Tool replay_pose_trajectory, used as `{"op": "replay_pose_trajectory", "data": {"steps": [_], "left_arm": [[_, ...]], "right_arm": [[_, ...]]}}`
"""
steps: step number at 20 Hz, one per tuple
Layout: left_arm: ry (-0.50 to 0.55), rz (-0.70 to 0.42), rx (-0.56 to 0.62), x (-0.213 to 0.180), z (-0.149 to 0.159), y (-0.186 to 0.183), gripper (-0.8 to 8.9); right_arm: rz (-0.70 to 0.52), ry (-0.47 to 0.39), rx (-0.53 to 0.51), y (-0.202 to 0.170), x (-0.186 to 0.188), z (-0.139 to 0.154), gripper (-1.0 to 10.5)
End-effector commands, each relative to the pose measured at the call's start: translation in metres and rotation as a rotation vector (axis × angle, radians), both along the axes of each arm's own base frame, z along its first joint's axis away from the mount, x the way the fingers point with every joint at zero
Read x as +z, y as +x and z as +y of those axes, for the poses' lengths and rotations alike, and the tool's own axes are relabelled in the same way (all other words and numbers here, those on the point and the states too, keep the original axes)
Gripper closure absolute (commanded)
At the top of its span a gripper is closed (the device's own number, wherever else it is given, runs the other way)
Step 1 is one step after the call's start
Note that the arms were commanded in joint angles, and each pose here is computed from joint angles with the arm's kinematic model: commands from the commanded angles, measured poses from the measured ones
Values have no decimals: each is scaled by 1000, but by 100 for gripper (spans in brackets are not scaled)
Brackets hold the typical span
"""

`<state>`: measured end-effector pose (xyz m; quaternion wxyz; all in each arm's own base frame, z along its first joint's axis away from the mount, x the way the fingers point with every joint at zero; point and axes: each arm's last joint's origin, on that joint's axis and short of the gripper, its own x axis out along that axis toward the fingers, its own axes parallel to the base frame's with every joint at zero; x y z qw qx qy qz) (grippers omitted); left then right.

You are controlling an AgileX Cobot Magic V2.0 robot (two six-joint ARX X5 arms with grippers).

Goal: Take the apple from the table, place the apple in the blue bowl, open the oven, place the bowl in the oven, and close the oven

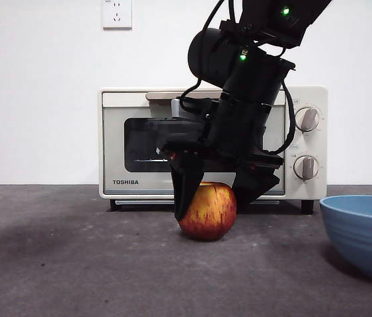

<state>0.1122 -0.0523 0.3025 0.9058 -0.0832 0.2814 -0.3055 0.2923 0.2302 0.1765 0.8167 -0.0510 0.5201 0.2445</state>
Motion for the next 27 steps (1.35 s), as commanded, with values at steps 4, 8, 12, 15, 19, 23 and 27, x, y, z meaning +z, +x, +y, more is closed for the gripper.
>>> {"op": "replay_pose_trajectory", "data": {"steps": [4, 8, 12, 15, 19, 23, 27], "left_arm": [[-8, -64, -9, 10, -1, 1, 806], [-6, -67, -11, 10, -1, 1, 806], [-4, -71, -12, 10, -1, 2, 806], [-6, -79, -12, 11, -1, 2, 806], [-16, -103, -12, 13, -2, 3, 807], [-12, -90, -12, 12, -3, 8, 807], [-6, -73, -13, 10, -5, 11, 807]], "right_arm": [[-51, 62, 9, -2, 42, 4, 669], [-78, 71, 14, -27, 89, -17, 668], [-169, 53, -21, -65, 141, -50, 666], [-228, -7, -70, -96, 160, -78, 661], [-264, -51, -144, -132, 137, -112, 657], [-214, -41, -201, -147, 89, -127, 653], [-171, -22, -222, -144, 42, -131, 653]]}}
